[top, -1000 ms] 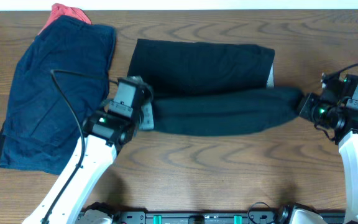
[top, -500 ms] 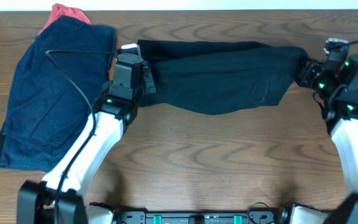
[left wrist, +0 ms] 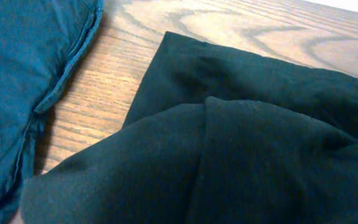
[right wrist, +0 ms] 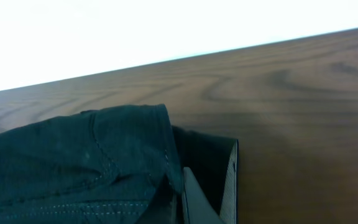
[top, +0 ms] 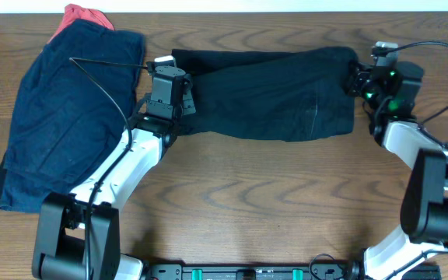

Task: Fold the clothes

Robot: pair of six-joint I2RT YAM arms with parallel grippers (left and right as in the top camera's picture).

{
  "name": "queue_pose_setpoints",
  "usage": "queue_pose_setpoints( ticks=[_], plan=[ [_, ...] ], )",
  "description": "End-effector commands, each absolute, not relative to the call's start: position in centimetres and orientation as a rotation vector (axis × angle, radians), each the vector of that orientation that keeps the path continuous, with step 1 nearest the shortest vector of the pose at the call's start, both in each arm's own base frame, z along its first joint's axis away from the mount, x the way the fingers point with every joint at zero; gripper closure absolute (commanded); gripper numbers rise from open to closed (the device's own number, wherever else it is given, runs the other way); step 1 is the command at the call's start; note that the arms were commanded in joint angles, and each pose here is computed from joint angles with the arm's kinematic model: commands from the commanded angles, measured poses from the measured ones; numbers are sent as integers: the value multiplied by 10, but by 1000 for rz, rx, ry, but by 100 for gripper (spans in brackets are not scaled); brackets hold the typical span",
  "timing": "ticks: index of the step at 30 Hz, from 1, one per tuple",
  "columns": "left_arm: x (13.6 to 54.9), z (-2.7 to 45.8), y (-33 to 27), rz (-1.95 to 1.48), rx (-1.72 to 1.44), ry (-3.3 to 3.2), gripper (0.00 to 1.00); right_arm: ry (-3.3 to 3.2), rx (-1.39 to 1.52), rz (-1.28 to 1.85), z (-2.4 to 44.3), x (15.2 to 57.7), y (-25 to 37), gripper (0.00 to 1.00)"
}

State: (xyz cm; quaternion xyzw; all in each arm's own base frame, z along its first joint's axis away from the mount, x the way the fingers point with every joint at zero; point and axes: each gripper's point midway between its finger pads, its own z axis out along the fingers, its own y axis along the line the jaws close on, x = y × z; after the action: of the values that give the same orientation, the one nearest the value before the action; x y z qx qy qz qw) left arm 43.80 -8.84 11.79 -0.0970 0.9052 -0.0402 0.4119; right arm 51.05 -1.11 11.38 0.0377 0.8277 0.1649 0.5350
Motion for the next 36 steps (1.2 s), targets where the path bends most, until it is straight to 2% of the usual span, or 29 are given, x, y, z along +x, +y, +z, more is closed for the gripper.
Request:
queue_pose_setpoints(
  ticks=[1,5,6,7,8,9,10,11,12,13,19,26,36],
  plan=[
    [448,117,-73,-22,-274,2252,94,1959,107,318,104,522,-15,99],
    [455,109,-75,-26,-275,2243,94,1928,90,308,97,535,-8,99],
    [457,108,-75,-28,-275,2240,87,1919,84,310,95,539,-6,99],
    [458,105,-76,-28,-274,2239,62,1910,77,312,95,543,-4,97],
    [460,104,-76,-29,-275,2236,35,1898,70,314,94,548,-2,79],
    [461,101,-76,-27,-274,2238,5,1885,62,315,95,552,0,66],
    [461,101,-76,-26,-275,2238,2,1874,56,318,96,556,2,55],
    [461,100,-75,-25,-276,2238,2,1870,53,320,98,558,4,22],
    [462,101,-74,-19,-280,2234,2,1865,52,326,101,561,6,4],
    [462,102,-74,-16,-277,2232,2,1866,52,331,102,562,7,1],
    [452,109,-71,-5,-267,2253,2,1920,26,395,107,554,14,1],
    [426,121,-67,5,-253,2323,2,2120,72,472,110,515,13,1],
    [388,101,-106,-254,-79,2540,2,2325,41,498,82,477,21,1]
  ],
)
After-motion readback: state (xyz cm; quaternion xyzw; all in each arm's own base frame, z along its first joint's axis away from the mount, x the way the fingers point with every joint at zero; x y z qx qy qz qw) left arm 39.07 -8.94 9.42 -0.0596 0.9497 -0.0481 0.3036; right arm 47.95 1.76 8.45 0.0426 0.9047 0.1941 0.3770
